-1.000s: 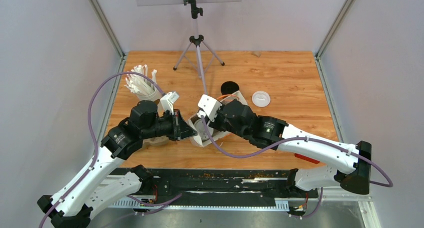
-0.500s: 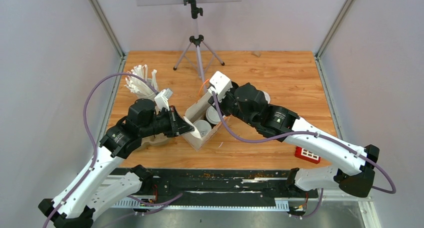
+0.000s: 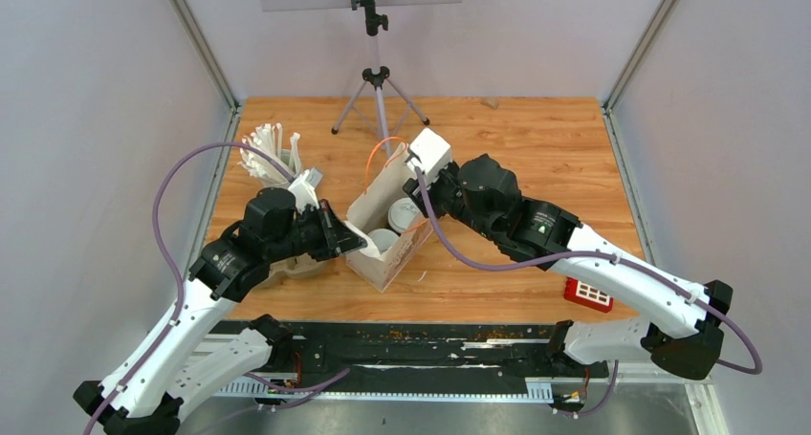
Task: Pack the takeout coffee
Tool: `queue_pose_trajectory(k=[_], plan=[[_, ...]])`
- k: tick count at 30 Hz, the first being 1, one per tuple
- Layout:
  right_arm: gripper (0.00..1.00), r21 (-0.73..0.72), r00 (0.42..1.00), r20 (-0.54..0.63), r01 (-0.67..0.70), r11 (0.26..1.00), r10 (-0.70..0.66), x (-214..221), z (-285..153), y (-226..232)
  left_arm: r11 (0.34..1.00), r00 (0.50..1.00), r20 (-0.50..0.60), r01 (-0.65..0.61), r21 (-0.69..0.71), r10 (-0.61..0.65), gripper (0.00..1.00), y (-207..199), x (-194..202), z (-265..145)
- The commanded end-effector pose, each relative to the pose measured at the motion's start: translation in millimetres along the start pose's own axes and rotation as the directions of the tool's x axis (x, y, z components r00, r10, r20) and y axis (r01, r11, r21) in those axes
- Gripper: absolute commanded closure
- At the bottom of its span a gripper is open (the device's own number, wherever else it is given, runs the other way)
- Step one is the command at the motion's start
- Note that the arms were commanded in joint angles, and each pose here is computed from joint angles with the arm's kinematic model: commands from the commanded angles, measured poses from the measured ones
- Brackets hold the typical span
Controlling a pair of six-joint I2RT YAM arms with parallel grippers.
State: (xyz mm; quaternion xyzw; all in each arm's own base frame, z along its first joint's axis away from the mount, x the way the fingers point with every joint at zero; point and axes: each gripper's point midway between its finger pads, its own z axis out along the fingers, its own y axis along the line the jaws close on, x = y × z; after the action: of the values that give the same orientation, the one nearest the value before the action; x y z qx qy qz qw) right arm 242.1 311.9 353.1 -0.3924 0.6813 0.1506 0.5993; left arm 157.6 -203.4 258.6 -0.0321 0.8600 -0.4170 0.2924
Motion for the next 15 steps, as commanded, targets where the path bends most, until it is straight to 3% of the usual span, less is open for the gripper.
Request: queue_pose_trajectory(k=[1,15], plan=[[0.53,0.035,0.996,0.069,-0.050,0.998,0.047,-24,-15,-14,0.999,0.999,0.042,0.020,-0.029,-0.018,0.95,-2,-10,-9],[0.49,0.044,0.995,0.057,-0.082,0.996,0.080,-16,-19,-15,0.997,0.996,0.086,-0.013,-0.076,0.020,0.78,-1,-22,-19]])
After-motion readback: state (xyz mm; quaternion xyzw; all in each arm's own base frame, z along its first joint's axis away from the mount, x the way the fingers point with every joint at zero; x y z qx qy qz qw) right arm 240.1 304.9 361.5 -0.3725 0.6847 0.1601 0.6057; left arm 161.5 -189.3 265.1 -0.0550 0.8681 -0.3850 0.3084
